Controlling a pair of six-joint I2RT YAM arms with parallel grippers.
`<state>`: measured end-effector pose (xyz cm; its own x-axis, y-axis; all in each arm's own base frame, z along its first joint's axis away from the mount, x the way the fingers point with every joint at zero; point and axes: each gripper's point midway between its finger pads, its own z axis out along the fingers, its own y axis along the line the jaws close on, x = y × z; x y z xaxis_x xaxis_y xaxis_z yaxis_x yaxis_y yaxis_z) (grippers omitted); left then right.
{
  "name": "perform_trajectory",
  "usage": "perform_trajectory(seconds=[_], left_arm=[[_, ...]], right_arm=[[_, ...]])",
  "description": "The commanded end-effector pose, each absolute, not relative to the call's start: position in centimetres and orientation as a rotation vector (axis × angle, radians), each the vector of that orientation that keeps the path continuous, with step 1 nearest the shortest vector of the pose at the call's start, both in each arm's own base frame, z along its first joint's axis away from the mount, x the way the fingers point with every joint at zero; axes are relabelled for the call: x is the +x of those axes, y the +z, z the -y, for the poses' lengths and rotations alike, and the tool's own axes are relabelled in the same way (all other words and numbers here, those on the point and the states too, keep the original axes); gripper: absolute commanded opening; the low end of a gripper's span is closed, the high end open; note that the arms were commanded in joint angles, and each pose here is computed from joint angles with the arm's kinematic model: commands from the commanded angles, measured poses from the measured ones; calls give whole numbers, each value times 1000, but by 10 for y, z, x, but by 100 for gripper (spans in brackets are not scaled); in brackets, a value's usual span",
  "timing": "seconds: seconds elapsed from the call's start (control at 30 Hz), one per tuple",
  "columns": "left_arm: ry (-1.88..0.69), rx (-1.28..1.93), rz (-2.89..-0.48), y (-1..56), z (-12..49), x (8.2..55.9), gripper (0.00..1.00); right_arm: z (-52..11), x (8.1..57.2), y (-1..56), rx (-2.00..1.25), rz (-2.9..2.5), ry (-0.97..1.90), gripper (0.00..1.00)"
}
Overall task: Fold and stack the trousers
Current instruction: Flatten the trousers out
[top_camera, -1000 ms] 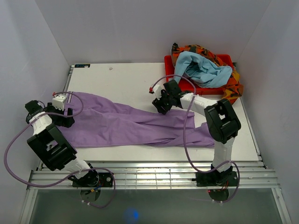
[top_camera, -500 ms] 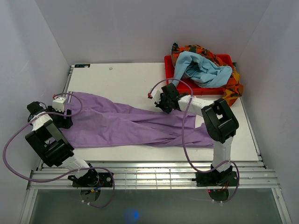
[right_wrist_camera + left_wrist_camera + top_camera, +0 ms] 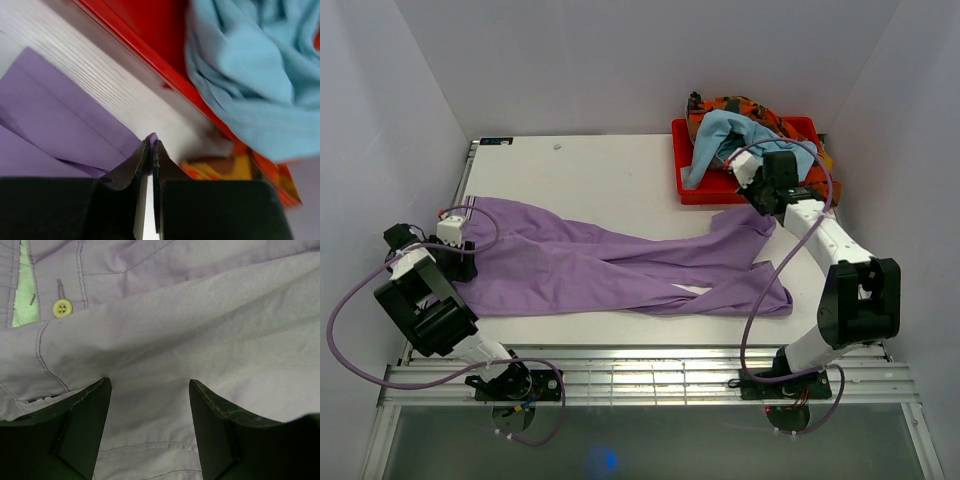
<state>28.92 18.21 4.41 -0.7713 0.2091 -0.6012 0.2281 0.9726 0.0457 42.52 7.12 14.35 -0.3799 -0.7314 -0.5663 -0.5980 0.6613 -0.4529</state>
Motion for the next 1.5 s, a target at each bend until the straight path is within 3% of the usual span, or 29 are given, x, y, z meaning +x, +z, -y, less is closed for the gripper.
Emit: perform_trajectory(seconds=[0.0,0.27,0.33,0.5,0.7,0.73,0.77,0.8,0.87,0.93,0.97,1.07,1.17,1.4,1.47], left_arm=[[2,333,-2434,59,-183,296,74],[26,350,-2440,60,-186,296,73],[32,381,-2451,59,-186,293,68],[56,437,-2475,57,-186,284,60],[33,464,-2499,50,-181,278,59],[23,469,-2510,46,-181,276,58],[5,479,-2528,43,-178,272,58],[0,493,-2544,41,-178,269,58],[-25,521,-2553,45,-176,265,61],[-64,549,-2462,73,-170,281,66],[-87,546,-2432,85,-166,286,69],[-119,489,-2287,141,-157,331,71],[-190,461,-2215,171,-132,375,72],[-253,477,-2282,128,-75,450,72],[-250,441,-2322,111,-66,464,68]], right_arm=[[-17,403,143,-1056,-2172,-372,8],[103,390,164,-858,-2239,-549,8],[124,389,172,-808,-2242,-589,8],[158,389,188,-752,-2223,-644,8],[177,381,180,-736,-2247,-652,8],[177,382,179,-731,-2248,-645,11],[174,381,178,-738,-2258,-617,21],[169,374,170,-730,-2313,-569,43],[153,377,182,-751,-2285,-455,67],[140,369,188,-751,-2297,-383,86],[127,370,203,-773,-2250,-319,89],[84,351,202,-847,-2255,-81,89],[27,330,181,-979,-2297,133,83],[-37,329,128,-1057,-2352,264,63],[-37,328,104,-1053,-2411,265,59]])
